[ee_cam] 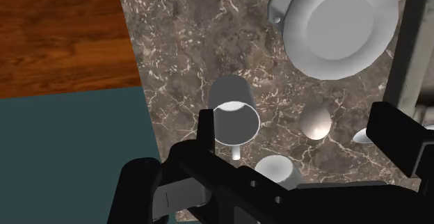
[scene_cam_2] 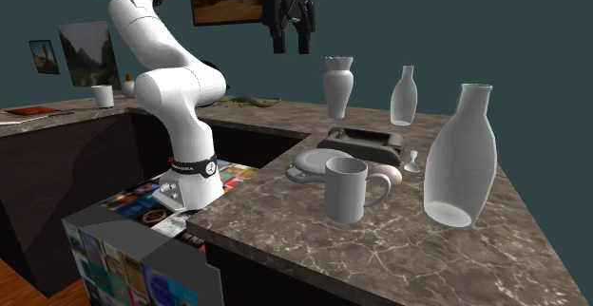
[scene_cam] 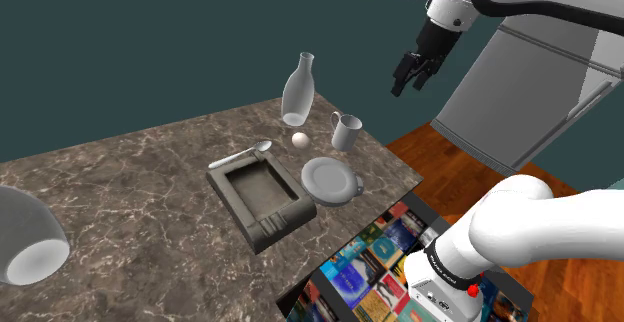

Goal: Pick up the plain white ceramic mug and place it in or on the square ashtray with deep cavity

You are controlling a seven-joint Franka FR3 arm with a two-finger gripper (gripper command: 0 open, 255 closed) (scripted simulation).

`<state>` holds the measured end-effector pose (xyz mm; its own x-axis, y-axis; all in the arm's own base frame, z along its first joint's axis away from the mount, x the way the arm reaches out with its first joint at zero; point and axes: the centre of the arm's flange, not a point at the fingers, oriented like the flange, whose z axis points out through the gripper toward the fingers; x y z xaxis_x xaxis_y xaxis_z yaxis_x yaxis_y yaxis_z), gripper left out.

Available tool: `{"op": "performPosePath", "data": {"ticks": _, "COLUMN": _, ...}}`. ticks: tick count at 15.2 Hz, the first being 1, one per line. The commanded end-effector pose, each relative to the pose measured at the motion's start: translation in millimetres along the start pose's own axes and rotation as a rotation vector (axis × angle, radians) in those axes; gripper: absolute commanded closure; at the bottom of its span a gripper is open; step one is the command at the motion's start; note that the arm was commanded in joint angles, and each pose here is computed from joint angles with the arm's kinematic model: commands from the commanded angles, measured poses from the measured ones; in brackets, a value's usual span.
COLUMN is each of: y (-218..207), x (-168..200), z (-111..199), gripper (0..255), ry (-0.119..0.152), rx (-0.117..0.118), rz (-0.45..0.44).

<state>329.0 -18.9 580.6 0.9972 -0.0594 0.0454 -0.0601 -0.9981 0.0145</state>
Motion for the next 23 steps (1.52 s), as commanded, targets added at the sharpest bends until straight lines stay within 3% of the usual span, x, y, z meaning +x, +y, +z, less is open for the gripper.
{"op": "performPosePath", "data": {"ticks": 1, "y": 0, "x": 0, "z": 0, "gripper": 0, "ry": 0.0, "rx": 0.0, "rz": 0.0}}
{"op": "performPosePath", "data": {"ticks": 18, "y": -13, "x": 113, "z": 194, "gripper": 0, "ry": -0.005, "rx": 0.023, "rz": -0.212}}
{"op": "performPosePath", "data": {"ticks": 23, "y": -13, "x": 114, "z": 216, "gripper": 0, "ry": -0.005, "rx": 0.024, "rz": -0.214}}
